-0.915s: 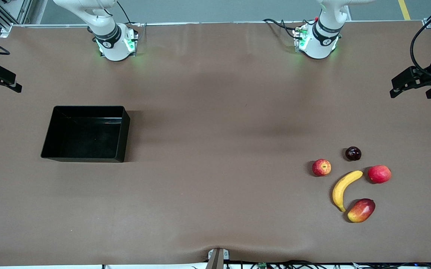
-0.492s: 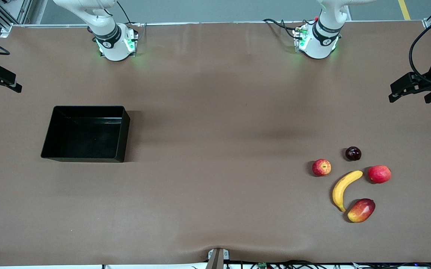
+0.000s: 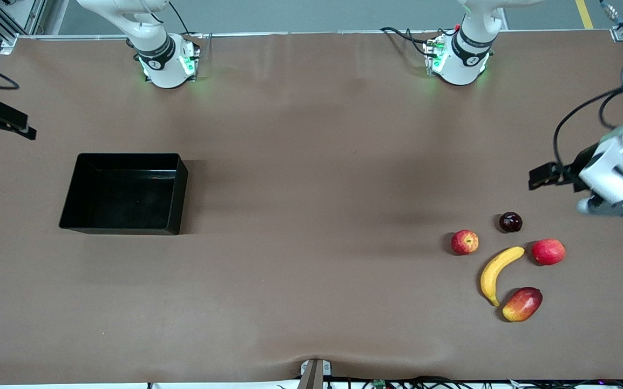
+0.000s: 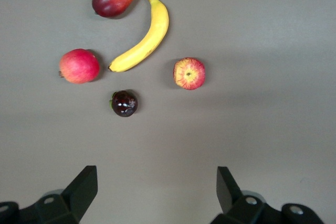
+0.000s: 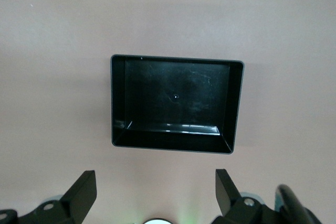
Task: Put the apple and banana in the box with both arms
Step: 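Move the left gripper down over the red-yellow apple, then grasp the apple with the left gripper while the right gripper pushes the box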
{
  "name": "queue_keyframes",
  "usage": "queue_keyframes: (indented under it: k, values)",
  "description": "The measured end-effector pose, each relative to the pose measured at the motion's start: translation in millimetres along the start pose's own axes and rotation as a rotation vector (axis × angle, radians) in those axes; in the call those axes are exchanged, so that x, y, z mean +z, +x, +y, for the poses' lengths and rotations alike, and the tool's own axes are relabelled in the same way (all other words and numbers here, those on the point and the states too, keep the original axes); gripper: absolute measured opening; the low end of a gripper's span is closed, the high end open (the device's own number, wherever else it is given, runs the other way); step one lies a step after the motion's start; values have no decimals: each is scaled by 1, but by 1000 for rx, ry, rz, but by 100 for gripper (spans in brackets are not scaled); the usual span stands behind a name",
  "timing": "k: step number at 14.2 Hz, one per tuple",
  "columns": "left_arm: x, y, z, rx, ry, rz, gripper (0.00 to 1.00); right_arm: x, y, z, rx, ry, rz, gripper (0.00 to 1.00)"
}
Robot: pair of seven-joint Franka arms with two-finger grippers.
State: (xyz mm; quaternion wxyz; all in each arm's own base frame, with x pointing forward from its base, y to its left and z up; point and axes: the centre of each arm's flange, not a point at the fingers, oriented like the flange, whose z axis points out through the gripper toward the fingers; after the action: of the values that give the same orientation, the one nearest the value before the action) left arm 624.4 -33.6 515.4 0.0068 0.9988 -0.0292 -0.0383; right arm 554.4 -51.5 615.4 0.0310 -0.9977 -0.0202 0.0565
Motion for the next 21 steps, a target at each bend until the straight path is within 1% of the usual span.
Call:
queue_keyframes:
  k: [2, 5, 8, 11, 14, 15, 16, 18, 19, 20, 21]
  values:
    - [27, 9, 3, -19, -2, 13, 100, 23, 14, 12, 19, 3, -43, 100]
    - [73, 13, 4, -36, -3, 54, 100, 40, 19, 40, 60, -42, -79, 100]
    - [116, 13, 8, -29, -5, 80, 100, 76, 27, 55, 78, -50, -87, 100]
    - [156, 18, 22, -7, -9, 81, 100, 149, 40, 70, 82, -51, -91, 100]
    - [196, 29, 34, 11, -13, 81, 100, 214, 48, 87, 58, -46, -114, 100]
    - [211, 32, 36, 19, -13, 77, 100, 228, 48, 98, 53, -42, -122, 100]
    - [224, 34, 38, 31, -5, 73, 100, 236, 49, 109, 42, -40, -119, 100]
    - [245, 37, 41, 66, 28, 72, 100, 252, 48, 134, 15, -33, -116, 100]
    - [254, 38, 42, 76, 36, 71, 100, 261, 46, 146, 15, -26, -125, 100]
    - [262, 39, 42, 81, 38, 71, 100, 271, 44, 157, 19, -21, -132, 100]
    - [268, 40, 42, 83, 38, 73, 100, 283, 42, 166, 14, -19, -127, 100]
